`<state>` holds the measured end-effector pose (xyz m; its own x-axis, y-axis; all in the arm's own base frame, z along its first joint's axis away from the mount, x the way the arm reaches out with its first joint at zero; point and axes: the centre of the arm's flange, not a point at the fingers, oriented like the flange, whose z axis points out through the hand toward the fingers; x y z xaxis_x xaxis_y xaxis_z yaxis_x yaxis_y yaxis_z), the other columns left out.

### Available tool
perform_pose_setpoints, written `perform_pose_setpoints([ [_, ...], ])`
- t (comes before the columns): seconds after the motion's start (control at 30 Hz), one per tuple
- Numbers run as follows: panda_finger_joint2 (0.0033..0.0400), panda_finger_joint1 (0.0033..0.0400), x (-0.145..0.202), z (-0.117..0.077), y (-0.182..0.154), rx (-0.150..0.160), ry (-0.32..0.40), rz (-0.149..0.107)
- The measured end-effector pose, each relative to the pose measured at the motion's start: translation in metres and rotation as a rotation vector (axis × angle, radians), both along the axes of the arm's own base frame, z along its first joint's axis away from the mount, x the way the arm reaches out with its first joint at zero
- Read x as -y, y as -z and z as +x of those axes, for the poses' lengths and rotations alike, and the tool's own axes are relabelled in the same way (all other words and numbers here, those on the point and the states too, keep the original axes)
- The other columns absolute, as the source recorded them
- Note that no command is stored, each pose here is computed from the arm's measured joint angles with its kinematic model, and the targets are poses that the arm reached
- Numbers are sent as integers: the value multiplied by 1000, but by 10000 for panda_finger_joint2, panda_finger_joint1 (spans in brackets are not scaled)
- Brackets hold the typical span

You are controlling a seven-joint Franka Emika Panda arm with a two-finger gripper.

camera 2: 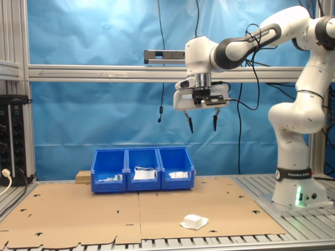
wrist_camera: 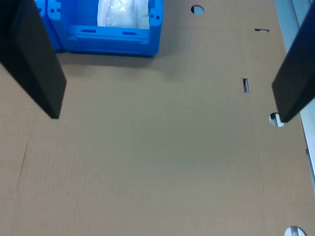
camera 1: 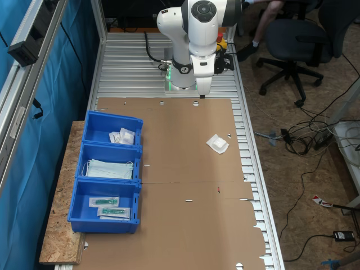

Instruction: Pick and place sorting task of medical equipment.

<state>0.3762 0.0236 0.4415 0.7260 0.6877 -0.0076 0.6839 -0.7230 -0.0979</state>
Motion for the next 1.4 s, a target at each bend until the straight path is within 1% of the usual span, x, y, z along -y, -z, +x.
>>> perform_pose_setpoints([
  [1.03,400,400,-1,0,0,0,-1,-1],
  [1.2,400,400,-5,2,1,9,-10,-6],
  [1.4,400,400,-15,7,7,17,-29,-19],
])
